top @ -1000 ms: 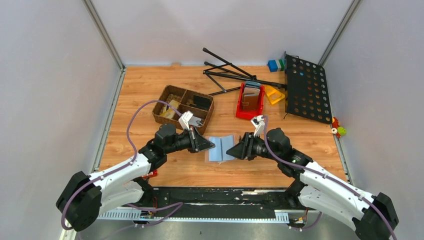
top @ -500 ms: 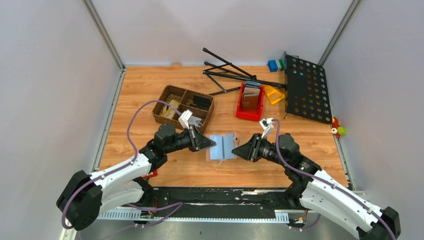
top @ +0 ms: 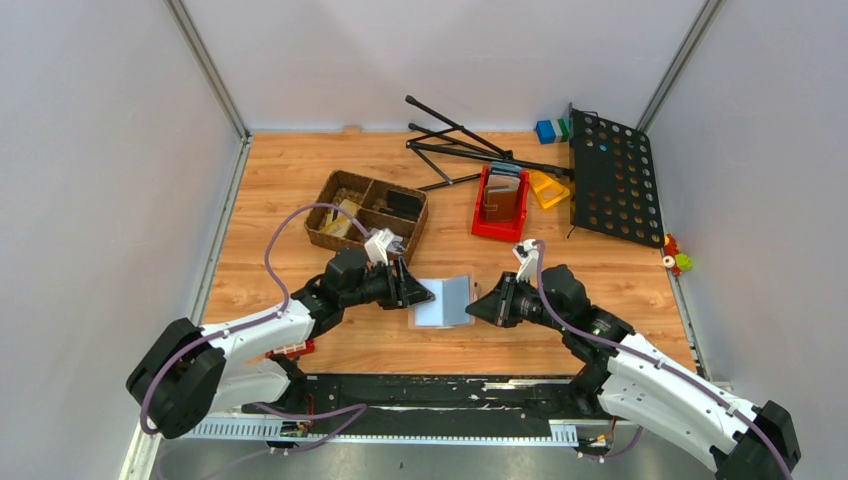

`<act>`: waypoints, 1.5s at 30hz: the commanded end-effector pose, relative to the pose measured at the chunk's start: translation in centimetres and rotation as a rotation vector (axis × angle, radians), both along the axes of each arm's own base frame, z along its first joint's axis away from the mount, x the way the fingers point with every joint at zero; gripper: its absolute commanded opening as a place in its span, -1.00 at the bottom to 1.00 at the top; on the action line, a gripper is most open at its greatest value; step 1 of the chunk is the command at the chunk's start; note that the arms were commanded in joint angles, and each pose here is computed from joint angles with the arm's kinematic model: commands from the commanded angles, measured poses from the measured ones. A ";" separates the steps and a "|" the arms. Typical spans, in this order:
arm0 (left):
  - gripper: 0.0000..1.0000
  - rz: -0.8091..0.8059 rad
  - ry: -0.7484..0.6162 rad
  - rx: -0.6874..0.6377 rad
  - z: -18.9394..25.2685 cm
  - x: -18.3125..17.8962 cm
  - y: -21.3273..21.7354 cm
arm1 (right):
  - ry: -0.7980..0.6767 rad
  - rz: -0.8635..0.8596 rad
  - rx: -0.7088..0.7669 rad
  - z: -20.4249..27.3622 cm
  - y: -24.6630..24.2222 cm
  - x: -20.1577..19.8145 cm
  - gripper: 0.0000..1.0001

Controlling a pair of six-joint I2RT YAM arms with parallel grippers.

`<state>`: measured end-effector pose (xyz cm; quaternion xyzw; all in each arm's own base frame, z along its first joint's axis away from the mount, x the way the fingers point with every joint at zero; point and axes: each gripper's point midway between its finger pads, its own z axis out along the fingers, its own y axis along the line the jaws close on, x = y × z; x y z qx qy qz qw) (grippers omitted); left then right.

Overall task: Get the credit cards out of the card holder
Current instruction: Remove the credit card from the card holder.

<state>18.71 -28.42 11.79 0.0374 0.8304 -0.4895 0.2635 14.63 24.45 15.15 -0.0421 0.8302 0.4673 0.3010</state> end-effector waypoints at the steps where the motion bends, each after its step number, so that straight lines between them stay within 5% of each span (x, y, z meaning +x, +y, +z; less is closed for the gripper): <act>1: 0.40 -0.042 -0.082 -0.062 1.7 0.2 -1.0 | -0.077 0.028 0.093 3.7 1.0 0.3 -1.00; 4: 0.79 -0.072 -0.087 -0.170 3.1 -0.4 -1.8 | -0.084 0.045 0.149 4.5 1.6 0.1 -1.00; 8: 0.99 -0.117 -0.062 -0.291 4.6 -1.4 -2.6 | -0.107 0.058 0.186 5.1 2.0 0.2 -1.00; 42: 1.00 -0.113 -0.043 -0.265 5.0 -1.3 -4.1 | -0.159 0.300 0.227 6.3 4.0 -2.5 -1.00; 45: 0.74 -0.121 -0.045 -0.255 4.9 -1.3 -4.2 | -0.167 0.298 0.228 6.4 4.0 -2.5 -1.00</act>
